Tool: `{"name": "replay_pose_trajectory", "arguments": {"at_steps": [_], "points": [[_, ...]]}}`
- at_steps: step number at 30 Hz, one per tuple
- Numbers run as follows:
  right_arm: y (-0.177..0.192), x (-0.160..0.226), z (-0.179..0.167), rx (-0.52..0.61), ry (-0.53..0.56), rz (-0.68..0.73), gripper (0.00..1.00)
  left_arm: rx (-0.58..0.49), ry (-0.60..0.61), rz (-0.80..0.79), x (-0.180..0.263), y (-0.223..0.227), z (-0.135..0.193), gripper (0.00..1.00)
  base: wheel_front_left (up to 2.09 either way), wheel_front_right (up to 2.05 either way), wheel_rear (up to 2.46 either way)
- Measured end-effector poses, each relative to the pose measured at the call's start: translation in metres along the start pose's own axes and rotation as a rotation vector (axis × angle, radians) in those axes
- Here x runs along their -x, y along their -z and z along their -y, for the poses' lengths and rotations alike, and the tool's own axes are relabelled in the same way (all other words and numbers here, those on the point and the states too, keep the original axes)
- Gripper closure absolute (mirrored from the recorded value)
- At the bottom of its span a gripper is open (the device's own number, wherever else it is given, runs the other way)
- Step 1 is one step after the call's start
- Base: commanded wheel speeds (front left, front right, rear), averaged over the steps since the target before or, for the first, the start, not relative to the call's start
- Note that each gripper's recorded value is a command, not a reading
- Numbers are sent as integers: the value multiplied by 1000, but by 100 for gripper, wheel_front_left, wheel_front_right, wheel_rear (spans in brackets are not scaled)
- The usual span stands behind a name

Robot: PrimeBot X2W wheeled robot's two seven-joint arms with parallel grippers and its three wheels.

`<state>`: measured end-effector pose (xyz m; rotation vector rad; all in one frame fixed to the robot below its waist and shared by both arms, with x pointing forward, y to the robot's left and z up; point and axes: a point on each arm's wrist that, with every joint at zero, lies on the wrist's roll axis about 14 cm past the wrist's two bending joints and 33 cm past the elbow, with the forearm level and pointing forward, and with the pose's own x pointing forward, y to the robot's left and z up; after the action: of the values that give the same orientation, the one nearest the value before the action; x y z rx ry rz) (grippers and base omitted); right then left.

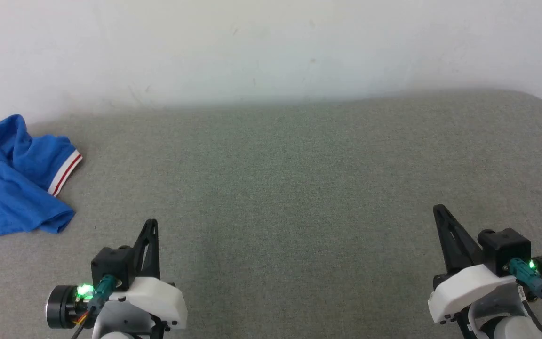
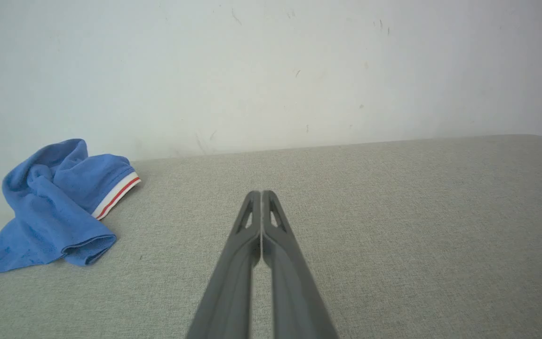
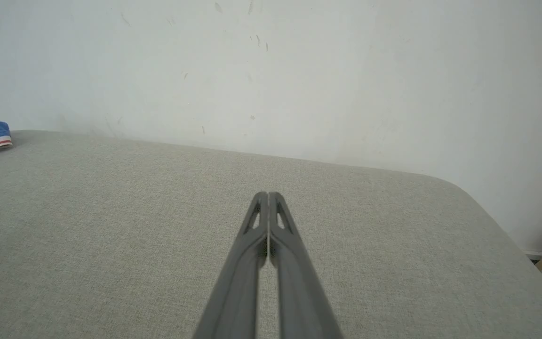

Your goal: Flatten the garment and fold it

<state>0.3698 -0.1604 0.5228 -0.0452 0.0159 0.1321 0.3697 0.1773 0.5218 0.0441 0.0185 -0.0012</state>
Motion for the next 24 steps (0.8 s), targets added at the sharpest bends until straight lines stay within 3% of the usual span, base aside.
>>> {"name": "replay_pose_trajectory", "arguments": {"at_steps": [24], "points": [[0,0,0,0,0,-1,100,0,0,-1,0,0,0,100,0,0,0]]}}
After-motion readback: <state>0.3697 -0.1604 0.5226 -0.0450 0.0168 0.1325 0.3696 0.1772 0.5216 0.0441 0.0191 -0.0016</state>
